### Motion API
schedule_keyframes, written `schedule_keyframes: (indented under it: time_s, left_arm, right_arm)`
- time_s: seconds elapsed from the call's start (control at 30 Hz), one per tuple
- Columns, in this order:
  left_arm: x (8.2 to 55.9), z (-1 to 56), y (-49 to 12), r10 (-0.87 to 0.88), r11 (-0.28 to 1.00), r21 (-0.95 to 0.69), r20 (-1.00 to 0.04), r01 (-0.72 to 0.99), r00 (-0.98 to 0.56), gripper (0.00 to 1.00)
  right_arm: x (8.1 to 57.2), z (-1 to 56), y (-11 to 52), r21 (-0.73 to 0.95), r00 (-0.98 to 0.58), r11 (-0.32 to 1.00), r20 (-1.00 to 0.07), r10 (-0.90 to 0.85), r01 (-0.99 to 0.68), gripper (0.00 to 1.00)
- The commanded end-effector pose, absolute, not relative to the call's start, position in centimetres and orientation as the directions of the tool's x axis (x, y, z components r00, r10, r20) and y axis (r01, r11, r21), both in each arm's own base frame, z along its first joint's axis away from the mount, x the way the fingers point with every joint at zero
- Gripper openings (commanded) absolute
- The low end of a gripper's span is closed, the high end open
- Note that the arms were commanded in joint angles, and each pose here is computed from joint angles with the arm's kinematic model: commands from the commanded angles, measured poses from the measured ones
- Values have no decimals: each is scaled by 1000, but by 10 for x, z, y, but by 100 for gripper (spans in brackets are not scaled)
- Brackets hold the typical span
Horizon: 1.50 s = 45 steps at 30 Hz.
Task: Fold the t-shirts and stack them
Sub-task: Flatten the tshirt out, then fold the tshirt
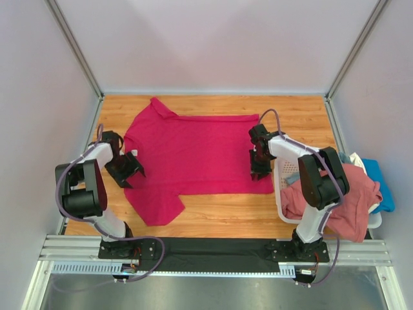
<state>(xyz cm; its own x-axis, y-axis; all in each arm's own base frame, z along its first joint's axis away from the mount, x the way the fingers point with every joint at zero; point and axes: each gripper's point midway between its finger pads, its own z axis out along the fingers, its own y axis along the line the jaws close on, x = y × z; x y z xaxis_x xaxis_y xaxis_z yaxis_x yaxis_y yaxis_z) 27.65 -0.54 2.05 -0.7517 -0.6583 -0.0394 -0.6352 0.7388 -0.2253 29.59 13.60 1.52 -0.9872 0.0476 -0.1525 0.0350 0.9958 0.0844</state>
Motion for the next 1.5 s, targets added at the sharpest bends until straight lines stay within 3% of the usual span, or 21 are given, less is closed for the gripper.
schedule_keyframes:
  time_s: [0.0,0.13,0.27,0.3,0.37,0.4,0.47,0.5,0.57,0.6,0.8,1.03,1.3,1.47]
  left_arm:
    - [232,31,7,-664,741,-132,0,-658,-747,75]
    - [235,65,5,-621,779,-187,-103,-598,-777,75]
    - [274,106,4,-533,843,-249,-284,-476,-797,74]
    - [304,123,5,-518,852,-299,-371,-429,-771,74]
    - [337,130,-14,-497,846,-417,-390,-333,-775,73]
    - [376,151,-20,-487,841,-483,-480,-244,-730,73]
    - [413,136,-31,-486,820,-531,-452,-212,-748,73]
    - [443,157,-37,-486,815,-554,-498,-167,-718,73]
    - [474,140,-44,-504,797,-576,-466,-183,-727,73]
    - [499,158,-45,-521,788,-595,-507,-158,-686,74]
    - [564,137,-63,-562,763,-619,-493,-185,-664,72]
    - [579,101,-73,-602,725,-647,-426,-238,-675,68]
    - [589,88,-75,-626,709,-653,-411,-264,-663,69]
    - [599,77,-85,-633,695,-664,-384,-275,-672,62]
  right_arm:
    - [274,18,116,28,-989,998,-130,63,59,30]
    - [287,56,117,46,-973,998,-221,61,52,38]
    - [362,105,133,115,-917,991,-386,105,65,54]
    - [378,110,135,126,-904,989,-408,126,81,56]
    - [425,120,139,166,-866,980,-468,176,110,59]
    - [439,121,143,197,-854,972,-476,209,128,60]
    - [470,109,145,223,-837,962,-486,250,157,61]
    - [492,122,144,260,-805,950,-520,287,170,62]
    - [516,109,137,282,-787,937,-521,330,207,63]
    - [531,117,137,305,-764,930,-543,347,206,63]
    - [568,86,122,402,-719,865,-501,481,299,60]
    - [585,66,111,463,-685,814,-465,561,352,51]
    - [594,68,107,508,-661,780,-449,602,366,50]
    - [597,68,102,517,-651,770,-445,615,374,49]
